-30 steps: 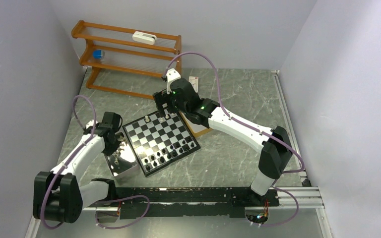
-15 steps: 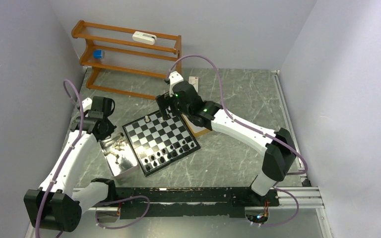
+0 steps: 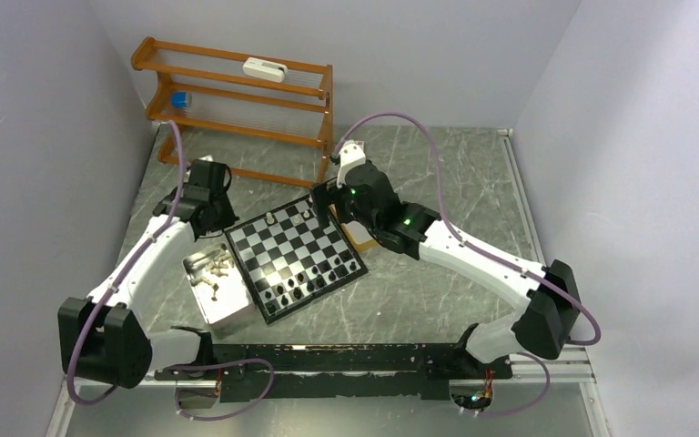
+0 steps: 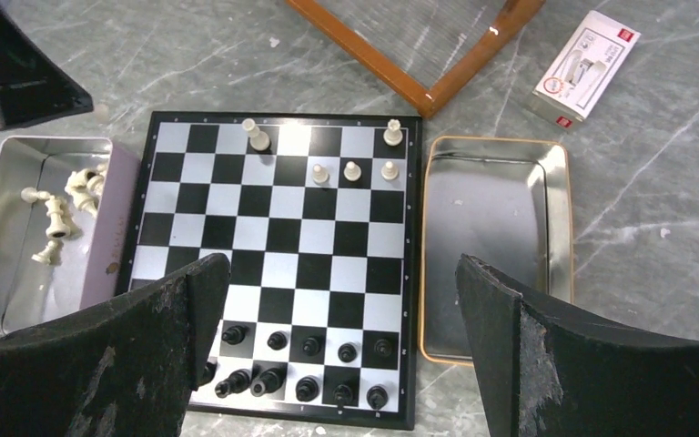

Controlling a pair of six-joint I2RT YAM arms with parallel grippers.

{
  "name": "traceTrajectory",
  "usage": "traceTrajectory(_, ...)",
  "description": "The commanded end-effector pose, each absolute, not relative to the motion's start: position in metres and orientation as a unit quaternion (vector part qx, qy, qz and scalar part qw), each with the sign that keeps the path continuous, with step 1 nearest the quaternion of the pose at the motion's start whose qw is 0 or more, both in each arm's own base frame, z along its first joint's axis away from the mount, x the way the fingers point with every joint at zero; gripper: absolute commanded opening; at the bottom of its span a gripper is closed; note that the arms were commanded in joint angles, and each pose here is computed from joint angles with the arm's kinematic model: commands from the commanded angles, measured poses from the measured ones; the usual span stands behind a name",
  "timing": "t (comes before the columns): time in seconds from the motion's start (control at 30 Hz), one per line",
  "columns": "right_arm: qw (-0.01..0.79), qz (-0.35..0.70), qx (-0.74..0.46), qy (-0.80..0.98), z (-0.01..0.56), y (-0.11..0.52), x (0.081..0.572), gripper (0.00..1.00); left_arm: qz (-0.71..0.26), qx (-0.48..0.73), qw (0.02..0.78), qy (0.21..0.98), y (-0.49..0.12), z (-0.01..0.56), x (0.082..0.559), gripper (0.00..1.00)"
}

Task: Set up the chess pieces on the board
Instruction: Pick up the chess piece from the storage box, then place the chess piece on the chessboard.

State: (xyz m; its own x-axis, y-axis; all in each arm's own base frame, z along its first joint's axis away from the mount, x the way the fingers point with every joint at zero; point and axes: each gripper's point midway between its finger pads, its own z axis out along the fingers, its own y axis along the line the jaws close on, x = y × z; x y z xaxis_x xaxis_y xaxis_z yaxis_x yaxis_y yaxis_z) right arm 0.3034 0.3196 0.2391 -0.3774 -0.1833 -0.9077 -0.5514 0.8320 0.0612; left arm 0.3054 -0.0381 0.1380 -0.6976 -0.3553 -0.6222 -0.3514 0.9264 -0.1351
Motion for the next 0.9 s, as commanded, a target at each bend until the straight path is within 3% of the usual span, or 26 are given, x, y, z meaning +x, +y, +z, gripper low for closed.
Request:
traceTrajectory(0.0,0.534,0.178,-0.201,0.802,0.25,0.309,0.307,1.0,-0.014,-0.142,0.371,0.918,-0.061,0.14,0.324,0.05)
traceTrajectory(0.43,0.547,0.174,-0.199,0.795,0.259,0.301,0.308,1.0,0.059,-0.118,0.334,0.933,-0.067,0.09,0.315,0.05)
traceTrajectory(0.87,0.549,0.182,-0.2,0.791,0.265,0.305,0.309,1.0,0.06,-0.125,0.317,0.938,-0.069,0.063,0.312,0.06)
